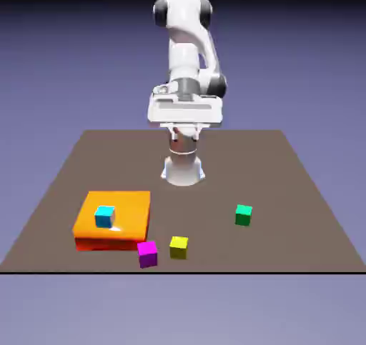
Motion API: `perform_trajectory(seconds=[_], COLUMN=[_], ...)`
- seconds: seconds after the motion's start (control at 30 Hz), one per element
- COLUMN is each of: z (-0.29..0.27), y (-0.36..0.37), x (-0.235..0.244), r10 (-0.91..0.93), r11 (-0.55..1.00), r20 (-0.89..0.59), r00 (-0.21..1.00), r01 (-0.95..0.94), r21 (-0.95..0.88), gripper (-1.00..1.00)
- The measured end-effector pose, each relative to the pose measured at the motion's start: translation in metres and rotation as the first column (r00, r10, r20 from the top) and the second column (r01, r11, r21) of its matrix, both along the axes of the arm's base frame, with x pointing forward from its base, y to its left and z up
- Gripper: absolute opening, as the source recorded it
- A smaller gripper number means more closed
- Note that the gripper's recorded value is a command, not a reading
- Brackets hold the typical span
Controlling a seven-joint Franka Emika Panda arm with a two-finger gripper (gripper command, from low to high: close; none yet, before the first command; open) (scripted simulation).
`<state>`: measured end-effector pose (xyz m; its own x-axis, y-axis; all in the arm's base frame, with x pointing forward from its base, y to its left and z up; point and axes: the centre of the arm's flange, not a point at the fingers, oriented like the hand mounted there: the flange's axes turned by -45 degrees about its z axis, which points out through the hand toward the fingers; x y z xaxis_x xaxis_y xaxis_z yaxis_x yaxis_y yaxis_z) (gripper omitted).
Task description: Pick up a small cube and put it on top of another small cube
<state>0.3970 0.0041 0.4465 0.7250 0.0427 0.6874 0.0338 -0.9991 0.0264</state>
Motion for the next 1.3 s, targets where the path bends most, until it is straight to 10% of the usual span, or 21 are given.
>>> perform_trajectory(seconds=[0.67,0.93,0.97,1.3], z=[-0.243,-0.323,-0.325,-0.233], y=[-0.013,-0.015,-0.015,-0.053], x=[0.062,0.066,0.066,0.078], r10=[-0.161,-0.166,-0.166,-0.224], r11=[0.979,0.978,0.978,0.960], r20=[-0.592,-0.613,-0.613,-0.613], r00=[0.790,0.772,0.772,0.758], r01=[0.202,0.210,0.210,0.279], r21=[0.003,0.000,0.000,-0.006], gripper=[0.00,0.00,-1.00,-1.00])
